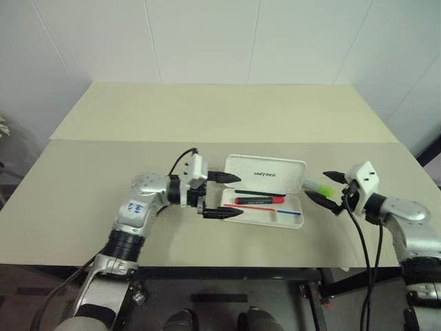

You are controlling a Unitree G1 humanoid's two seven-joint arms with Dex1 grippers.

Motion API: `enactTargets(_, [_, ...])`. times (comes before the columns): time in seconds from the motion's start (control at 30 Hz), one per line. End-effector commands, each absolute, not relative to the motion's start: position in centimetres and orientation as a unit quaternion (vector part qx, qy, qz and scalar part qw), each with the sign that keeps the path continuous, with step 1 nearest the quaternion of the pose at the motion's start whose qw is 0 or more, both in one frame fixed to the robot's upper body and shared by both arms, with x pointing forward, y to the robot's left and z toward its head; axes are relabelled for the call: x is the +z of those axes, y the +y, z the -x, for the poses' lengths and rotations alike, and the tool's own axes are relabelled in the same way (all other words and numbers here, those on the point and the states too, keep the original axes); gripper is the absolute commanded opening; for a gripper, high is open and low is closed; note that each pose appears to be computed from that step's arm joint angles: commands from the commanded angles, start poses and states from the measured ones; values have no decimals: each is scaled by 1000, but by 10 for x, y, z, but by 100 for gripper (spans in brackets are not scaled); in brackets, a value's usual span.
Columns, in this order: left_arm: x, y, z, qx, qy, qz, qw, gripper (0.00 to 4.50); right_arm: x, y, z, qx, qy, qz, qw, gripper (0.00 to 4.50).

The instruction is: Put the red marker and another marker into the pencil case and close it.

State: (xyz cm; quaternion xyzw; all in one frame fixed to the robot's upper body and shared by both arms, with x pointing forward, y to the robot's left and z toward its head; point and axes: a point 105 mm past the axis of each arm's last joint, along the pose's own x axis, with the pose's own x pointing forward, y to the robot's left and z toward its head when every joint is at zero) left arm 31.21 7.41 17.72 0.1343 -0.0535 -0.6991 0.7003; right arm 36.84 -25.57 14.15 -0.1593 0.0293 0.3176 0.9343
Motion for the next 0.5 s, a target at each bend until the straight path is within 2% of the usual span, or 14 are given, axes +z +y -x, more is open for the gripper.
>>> enactTargets(0.03, [188, 95, -304, -705, -75, -156, 688, 445, 141, -258, -378, 318, 35, 162, 934, 450])
enactTargets(0.23, [190, 130, -308, -697, -55, -192, 688, 445, 132, -254, -395, 326, 69, 161, 929, 450])
enactTargets(0.5, [203, 140, -311, -691, -73, -197, 691, 445, 127, -259, -400, 310, 81, 157, 934, 450])
